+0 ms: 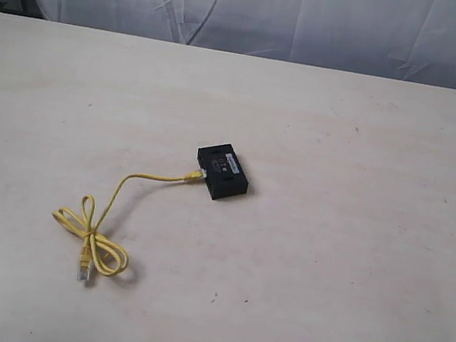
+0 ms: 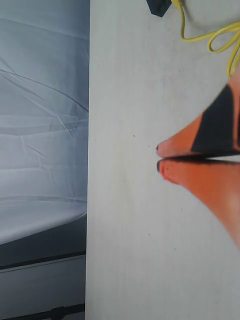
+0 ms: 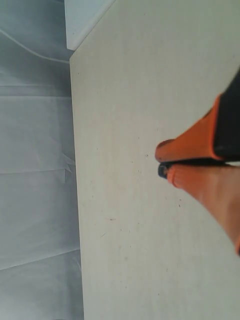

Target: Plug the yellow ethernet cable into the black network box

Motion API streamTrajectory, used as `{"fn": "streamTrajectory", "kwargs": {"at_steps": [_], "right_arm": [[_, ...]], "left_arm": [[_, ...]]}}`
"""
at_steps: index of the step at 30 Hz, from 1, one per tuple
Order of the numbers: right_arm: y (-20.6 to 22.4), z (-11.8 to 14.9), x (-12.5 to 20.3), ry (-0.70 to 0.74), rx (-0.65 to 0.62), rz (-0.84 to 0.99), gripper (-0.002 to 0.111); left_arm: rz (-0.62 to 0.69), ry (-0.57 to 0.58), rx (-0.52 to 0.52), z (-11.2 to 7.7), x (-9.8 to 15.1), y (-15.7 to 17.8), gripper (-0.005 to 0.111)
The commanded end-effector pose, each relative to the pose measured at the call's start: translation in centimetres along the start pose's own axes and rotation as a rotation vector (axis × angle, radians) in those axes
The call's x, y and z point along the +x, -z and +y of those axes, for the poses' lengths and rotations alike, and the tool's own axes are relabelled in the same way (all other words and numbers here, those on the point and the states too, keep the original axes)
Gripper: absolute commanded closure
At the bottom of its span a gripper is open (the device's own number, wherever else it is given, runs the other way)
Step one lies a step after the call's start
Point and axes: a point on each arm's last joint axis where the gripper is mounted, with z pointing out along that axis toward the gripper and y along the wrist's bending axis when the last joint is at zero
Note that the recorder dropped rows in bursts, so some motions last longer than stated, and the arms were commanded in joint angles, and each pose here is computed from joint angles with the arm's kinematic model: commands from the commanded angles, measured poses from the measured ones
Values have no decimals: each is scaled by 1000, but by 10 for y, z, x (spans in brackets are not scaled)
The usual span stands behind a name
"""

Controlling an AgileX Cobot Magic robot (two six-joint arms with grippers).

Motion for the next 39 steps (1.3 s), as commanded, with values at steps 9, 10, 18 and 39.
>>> {"fn": "streamTrajectory", "kwargs": {"at_steps": [9,10,18,39], "right_arm": [[0,-1,0,5,8,-11,109],[0,-1,0,5,8,-11,109],[0,0,1,3,7,-3,109],[0,0,1,1,7,-3,109]], "left_arm": [[-1,0,-3,0,1,0,107],[-1,0,-3,0,1,0,107],[-1,-23,-7,1,1,0,107],[-6,-25,-7,1,1,0,107]]}}
